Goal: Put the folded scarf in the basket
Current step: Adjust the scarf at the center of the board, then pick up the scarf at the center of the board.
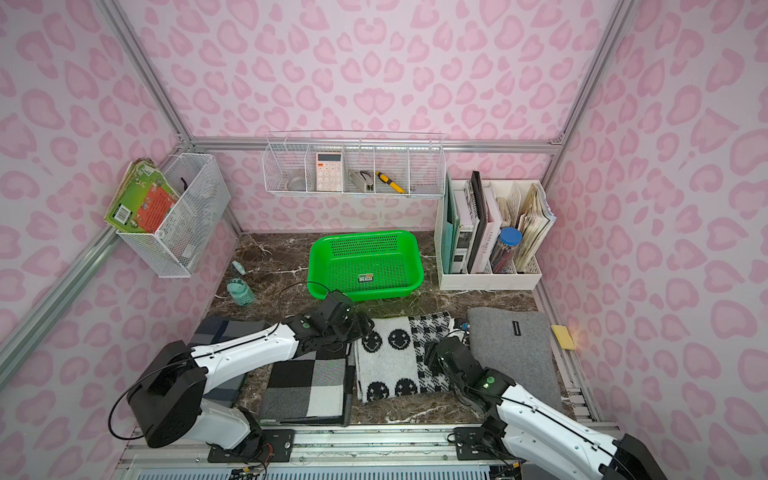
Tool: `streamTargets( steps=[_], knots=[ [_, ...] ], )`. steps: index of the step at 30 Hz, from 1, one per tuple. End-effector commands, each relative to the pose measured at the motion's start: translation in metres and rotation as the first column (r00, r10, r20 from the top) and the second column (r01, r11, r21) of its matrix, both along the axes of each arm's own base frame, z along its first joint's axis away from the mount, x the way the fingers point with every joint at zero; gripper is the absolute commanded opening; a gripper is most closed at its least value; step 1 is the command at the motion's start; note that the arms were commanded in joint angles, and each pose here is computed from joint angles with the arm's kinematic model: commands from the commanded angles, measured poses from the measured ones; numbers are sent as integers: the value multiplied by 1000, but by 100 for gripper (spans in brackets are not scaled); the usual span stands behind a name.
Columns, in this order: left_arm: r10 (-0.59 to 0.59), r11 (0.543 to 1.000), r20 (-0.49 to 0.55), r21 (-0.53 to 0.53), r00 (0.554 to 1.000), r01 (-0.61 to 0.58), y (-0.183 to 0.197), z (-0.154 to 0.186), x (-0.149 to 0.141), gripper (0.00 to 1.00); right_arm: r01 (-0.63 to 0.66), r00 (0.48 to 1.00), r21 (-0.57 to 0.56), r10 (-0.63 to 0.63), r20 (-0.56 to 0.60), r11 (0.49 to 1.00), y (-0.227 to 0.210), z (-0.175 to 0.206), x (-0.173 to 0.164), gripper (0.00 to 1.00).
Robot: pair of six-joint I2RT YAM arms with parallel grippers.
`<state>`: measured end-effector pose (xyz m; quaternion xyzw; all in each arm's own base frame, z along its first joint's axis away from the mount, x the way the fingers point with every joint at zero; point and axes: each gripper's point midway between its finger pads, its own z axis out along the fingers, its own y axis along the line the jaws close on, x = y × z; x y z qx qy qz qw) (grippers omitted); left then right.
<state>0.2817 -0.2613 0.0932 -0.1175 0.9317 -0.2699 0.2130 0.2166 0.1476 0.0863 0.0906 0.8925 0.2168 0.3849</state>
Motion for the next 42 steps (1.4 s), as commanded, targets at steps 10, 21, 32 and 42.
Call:
streamTargets(
  steps=[10,21,32,42],
  knots=[
    [-75,997,-51,12,996,76,6,-7,-67,80,57,998,21,-58,32,998,-60,13,27,70],
    [14,1000,-98,20,995,-12,18,-23,-79,80,-12,995,30,15,-99,999,-59,-24,44,68],
    [6,1000,-110,13,994,-5,12,-25,-77,80,18,974,-42,-27,-226,999,-67,-51,49,69],
    [6,1000,-148,18,989,-3,4,-35,-76,79,1,953,-108,-34,-301,994,-63,-74,38,61]
  ],
)
